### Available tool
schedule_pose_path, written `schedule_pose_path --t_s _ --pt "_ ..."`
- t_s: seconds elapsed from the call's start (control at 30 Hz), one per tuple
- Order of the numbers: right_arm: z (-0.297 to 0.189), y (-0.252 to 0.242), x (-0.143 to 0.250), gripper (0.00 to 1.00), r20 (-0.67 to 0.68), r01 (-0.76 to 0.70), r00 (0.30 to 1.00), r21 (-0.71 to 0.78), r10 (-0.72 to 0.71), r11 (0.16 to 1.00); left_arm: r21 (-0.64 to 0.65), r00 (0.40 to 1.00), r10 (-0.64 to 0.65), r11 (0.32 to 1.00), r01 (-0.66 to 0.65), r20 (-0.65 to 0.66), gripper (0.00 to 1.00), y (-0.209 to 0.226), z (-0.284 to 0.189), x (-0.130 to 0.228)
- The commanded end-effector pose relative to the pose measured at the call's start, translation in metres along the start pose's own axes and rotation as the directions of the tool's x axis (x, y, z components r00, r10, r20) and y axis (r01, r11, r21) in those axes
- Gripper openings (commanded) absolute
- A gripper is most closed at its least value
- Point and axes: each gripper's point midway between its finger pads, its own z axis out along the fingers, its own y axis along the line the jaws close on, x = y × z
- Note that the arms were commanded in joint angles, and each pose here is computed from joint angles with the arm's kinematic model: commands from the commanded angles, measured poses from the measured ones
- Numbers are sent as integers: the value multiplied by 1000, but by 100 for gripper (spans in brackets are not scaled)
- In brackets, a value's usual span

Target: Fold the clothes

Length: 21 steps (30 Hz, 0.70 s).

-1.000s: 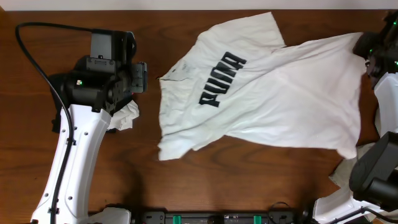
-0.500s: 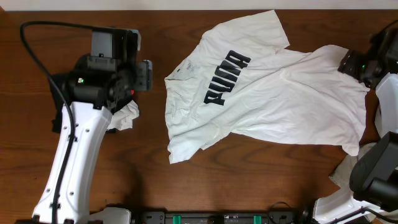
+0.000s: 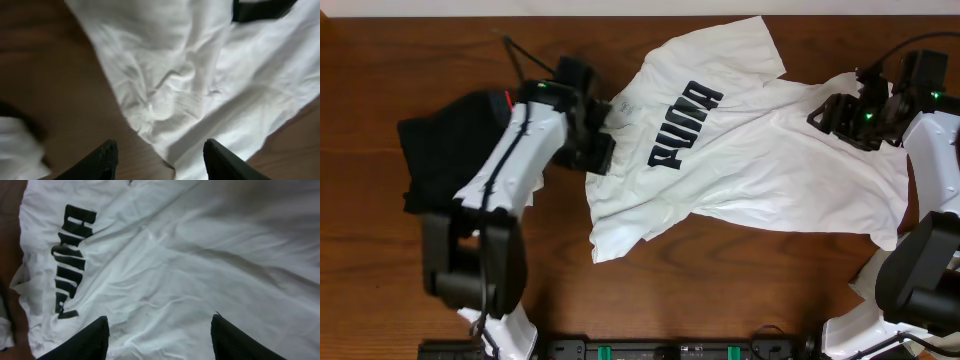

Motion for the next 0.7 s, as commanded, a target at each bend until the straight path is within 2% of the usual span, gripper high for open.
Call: schedule_pose_path --t_s 0.0,0.33,0.43,0.47,0.53,0.67 --pt "-1 4 -1 64 -6 18 1000 -24 -18 1000 -28 998 -7 1000 5 -70 58 7 22 8" --pt "-1 4 3 64 -18 11 1000 -23 -11 1000 -43 970 -56 998 47 -235 58 20 79 31" --pt "-1 4 3 64 -21 9 1000 -23 -10 1000 -44 964 -62 998 53 -257 46 20 84 37" --pt "-1 4 3 64 -21 9 1000 -23 -10 1000 -46 962 -71 997 61 -265 37 20 84 39" --pt "-1 4 3 64 -22 9 1000 -23 -10 1000 -79 952 -113 992 94 -285 8 24 82 45" --pt "-1 4 4 63 -25 7 1000 -22 -8 1000 -291 890 -334 925 245 -312 6 51 70 68"
